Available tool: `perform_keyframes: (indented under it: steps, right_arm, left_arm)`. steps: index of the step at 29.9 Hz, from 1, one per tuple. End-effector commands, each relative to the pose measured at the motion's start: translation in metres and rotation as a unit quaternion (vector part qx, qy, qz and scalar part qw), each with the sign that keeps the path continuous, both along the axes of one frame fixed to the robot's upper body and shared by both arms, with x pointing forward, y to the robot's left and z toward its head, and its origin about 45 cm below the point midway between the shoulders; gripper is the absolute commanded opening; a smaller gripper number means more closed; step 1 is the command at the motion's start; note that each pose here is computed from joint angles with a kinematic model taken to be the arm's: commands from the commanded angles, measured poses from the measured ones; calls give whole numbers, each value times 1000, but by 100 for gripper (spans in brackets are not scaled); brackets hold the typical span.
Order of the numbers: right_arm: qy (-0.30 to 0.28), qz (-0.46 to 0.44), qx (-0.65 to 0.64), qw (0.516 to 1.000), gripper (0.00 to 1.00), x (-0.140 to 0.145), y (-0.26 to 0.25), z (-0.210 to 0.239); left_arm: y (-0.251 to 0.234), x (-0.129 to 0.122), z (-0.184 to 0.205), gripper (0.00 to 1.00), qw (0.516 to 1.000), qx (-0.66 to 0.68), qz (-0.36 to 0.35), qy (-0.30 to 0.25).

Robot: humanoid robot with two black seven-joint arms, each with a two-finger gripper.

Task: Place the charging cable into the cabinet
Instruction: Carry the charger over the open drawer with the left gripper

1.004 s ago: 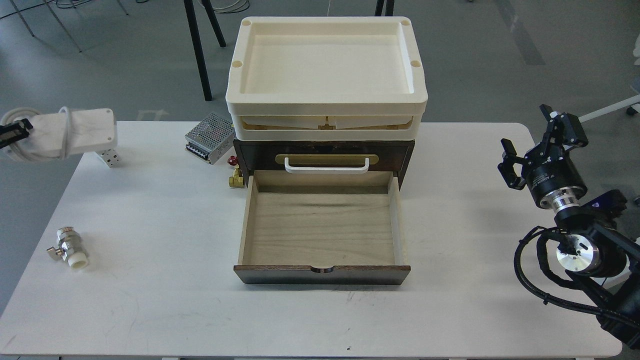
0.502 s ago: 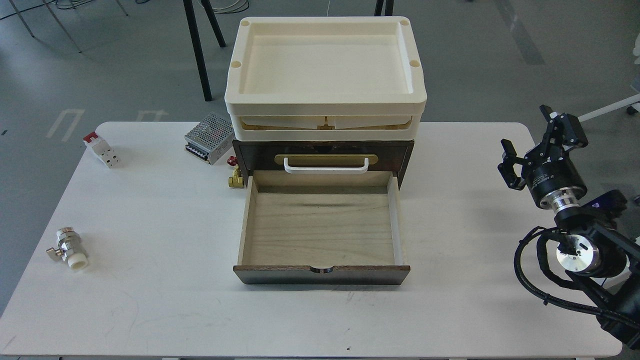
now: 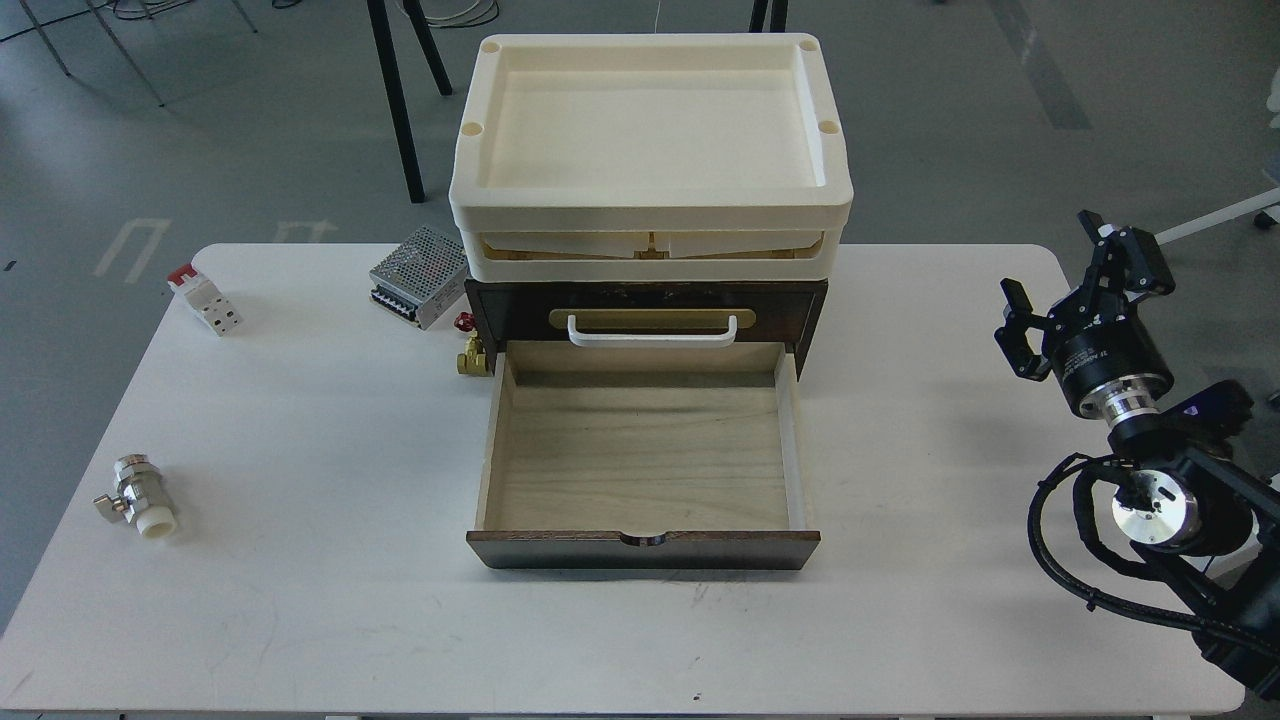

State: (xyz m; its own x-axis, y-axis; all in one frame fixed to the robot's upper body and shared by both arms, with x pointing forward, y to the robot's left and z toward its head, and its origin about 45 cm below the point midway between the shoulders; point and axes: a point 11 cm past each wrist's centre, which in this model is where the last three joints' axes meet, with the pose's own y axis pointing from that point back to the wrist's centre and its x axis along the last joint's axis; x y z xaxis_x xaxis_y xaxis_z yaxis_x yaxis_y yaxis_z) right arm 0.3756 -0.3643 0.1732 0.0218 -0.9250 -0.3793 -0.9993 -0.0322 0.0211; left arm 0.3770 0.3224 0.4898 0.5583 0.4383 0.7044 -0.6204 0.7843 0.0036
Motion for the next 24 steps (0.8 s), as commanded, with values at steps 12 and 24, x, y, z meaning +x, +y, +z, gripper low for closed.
perform_keyframes:
  steps: [12,24]
  right_arm:
    - [0,0,0,1000,99,0,0,0]
    - [0,0,0,1000,99,0,0,0]
  left_arm:
    - [-93,-35,-121,9,986,77,-137,61]
    - [-120,-38,-226,9,983,74,-130,102]
